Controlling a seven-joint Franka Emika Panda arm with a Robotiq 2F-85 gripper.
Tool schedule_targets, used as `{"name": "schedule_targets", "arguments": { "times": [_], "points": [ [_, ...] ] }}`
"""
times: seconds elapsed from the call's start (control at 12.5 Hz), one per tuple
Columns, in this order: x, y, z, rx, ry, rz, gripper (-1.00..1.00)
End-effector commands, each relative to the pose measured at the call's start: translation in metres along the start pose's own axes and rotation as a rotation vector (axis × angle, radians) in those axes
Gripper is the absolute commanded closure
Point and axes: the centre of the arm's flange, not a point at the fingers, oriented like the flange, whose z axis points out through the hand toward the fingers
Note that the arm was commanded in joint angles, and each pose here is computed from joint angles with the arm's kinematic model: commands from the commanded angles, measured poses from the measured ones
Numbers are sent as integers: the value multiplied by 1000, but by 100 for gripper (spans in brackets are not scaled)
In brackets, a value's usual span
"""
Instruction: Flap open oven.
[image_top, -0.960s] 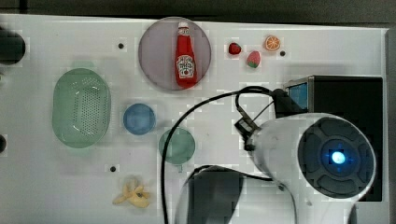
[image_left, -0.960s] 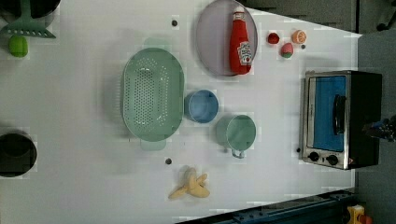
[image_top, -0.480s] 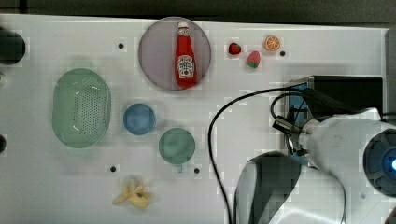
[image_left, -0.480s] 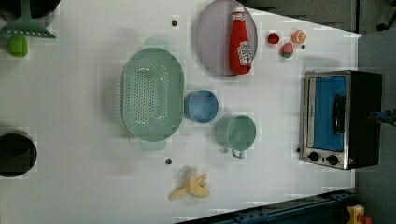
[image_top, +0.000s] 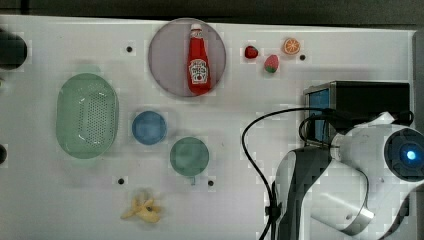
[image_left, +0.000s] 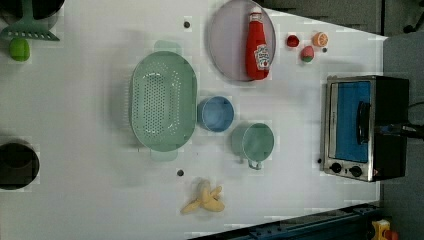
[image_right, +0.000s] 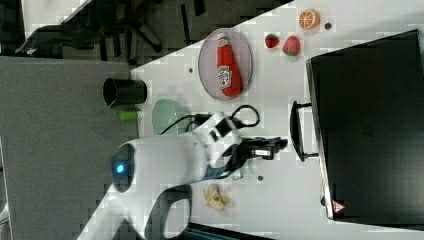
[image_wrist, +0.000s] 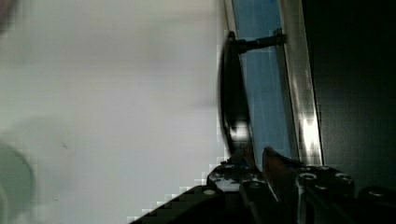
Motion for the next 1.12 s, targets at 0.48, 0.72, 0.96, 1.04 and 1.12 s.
{"name": "schedule_targets", "arguments": {
  "times": [0.48, 0.72, 0.96, 1.04, 1.12],
  "points": [
    [10, 14, 33, -40, 39, -62, 65],
    [9, 8, 51, -42, 17, -73, 65],
    [11, 3, 63, -50, 24, -84, 65],
    [12, -4, 66, -50, 25, -96, 65],
    [12, -12, 68, -47, 21, -107, 65]
  ]
}}
